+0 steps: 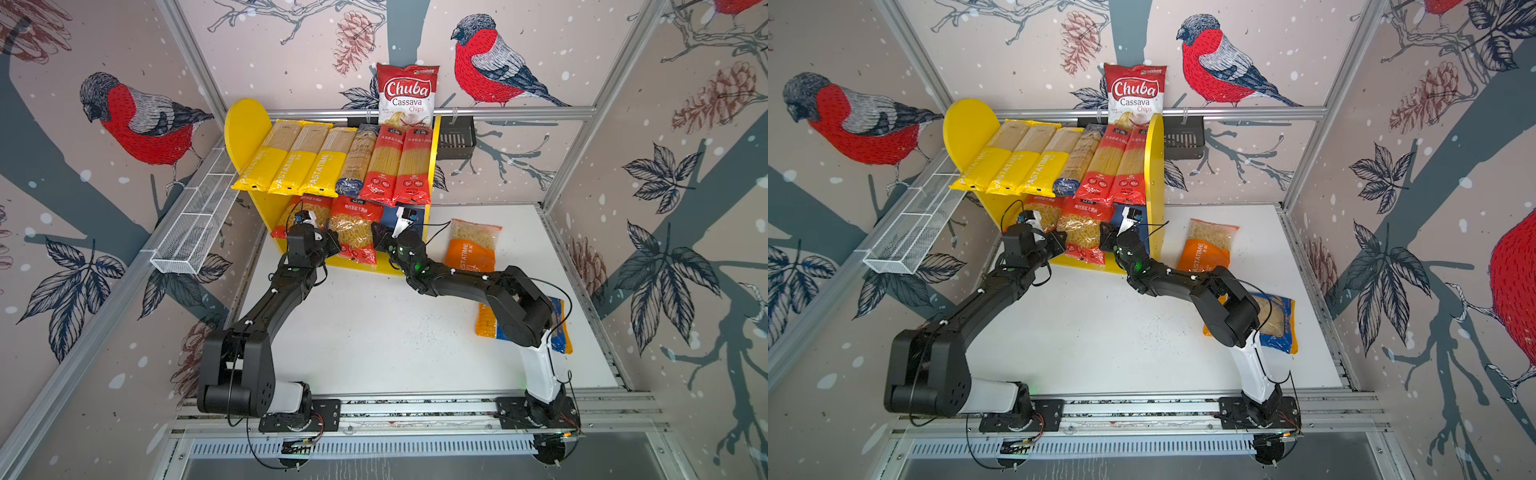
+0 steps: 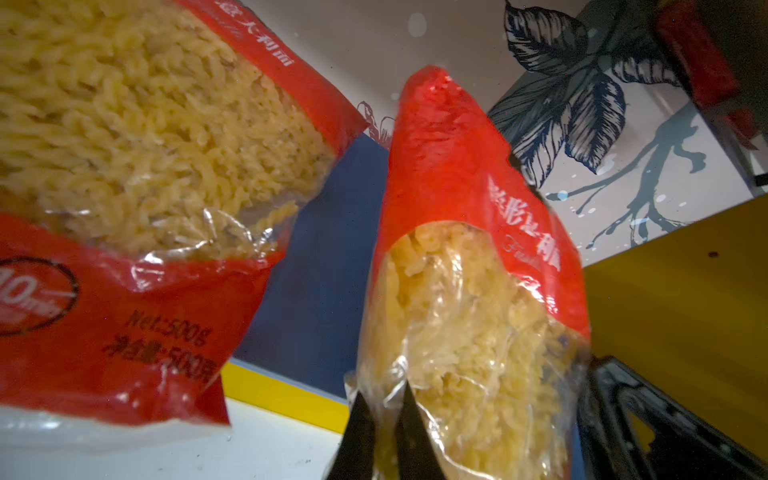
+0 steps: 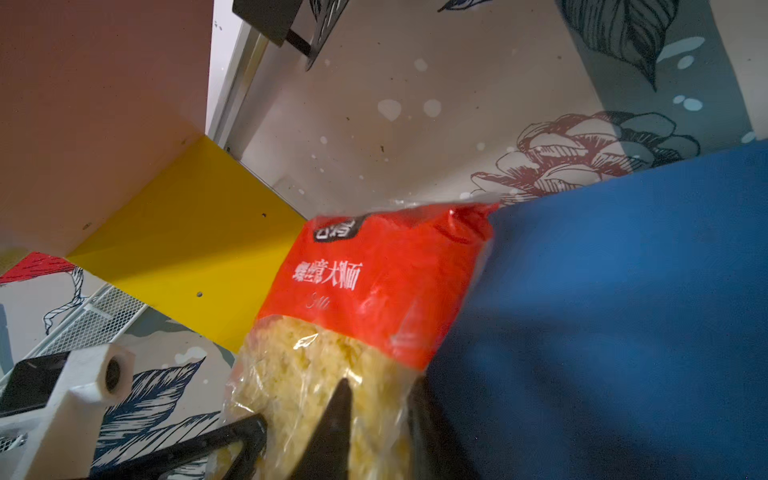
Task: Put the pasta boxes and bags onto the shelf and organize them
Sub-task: 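Push the bag into the lower shelf with the left gripper while the right releases it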
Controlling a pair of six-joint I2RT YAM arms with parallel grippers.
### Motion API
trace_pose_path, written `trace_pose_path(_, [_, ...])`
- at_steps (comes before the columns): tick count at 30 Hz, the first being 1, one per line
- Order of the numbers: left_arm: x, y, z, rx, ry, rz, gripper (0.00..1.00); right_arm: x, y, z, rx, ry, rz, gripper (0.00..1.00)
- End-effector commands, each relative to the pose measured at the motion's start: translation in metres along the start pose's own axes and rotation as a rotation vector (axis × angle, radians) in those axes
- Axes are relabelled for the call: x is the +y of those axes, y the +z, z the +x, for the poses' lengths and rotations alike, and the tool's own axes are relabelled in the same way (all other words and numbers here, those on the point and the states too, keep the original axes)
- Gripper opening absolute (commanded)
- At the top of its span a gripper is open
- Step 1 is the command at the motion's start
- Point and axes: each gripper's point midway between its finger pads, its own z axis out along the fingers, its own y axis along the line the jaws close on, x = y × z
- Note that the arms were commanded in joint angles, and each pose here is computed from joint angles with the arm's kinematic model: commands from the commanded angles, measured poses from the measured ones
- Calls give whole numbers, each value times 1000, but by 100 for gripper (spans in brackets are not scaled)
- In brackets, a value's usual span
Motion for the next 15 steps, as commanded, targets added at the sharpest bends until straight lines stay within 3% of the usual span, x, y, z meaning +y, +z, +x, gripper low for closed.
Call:
trace_pose_path(1, [-12,6,-34,-126,2,43,0,2,-7,-1,-6,10,19,48])
trace_pose_path(8, [-6,22,-23,-54,-1,40,0,6,-37,31,109,23,32,56])
trace_pose_path(15, [3,27,-43,16,43,24,1,1,-52,49,213,50,52,62])
